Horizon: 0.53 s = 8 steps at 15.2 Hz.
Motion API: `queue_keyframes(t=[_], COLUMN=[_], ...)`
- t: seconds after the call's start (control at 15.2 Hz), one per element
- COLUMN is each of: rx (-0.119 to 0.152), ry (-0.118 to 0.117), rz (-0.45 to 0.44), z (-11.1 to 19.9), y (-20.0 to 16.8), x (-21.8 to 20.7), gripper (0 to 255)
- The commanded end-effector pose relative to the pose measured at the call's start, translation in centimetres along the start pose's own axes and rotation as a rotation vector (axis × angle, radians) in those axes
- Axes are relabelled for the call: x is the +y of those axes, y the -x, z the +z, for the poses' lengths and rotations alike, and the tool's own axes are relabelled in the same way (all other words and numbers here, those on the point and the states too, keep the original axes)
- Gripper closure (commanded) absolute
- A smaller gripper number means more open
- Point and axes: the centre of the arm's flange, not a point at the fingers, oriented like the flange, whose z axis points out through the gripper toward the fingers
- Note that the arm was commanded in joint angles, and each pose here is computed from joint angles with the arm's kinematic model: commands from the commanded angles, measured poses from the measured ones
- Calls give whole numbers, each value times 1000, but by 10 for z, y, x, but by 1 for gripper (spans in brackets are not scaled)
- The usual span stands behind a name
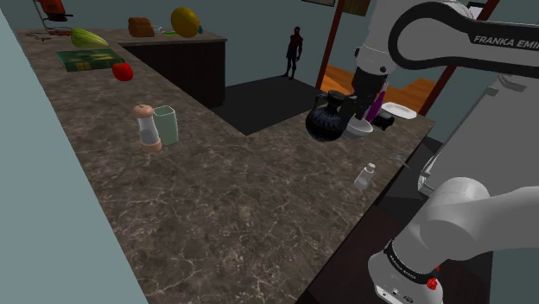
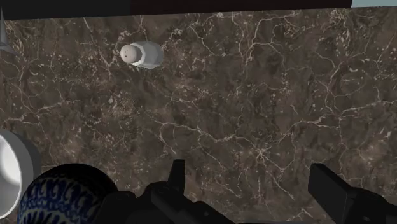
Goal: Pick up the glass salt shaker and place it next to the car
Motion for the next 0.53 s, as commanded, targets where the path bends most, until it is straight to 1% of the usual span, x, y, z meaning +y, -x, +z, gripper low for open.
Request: queue_keyframes(t=[0.0, 0.46], rx=[0, -7], ry=[0, -36], rz=[0, -8], z=[0, 63], y=[0, 32], x=[0, 65], gripper=[0, 0])
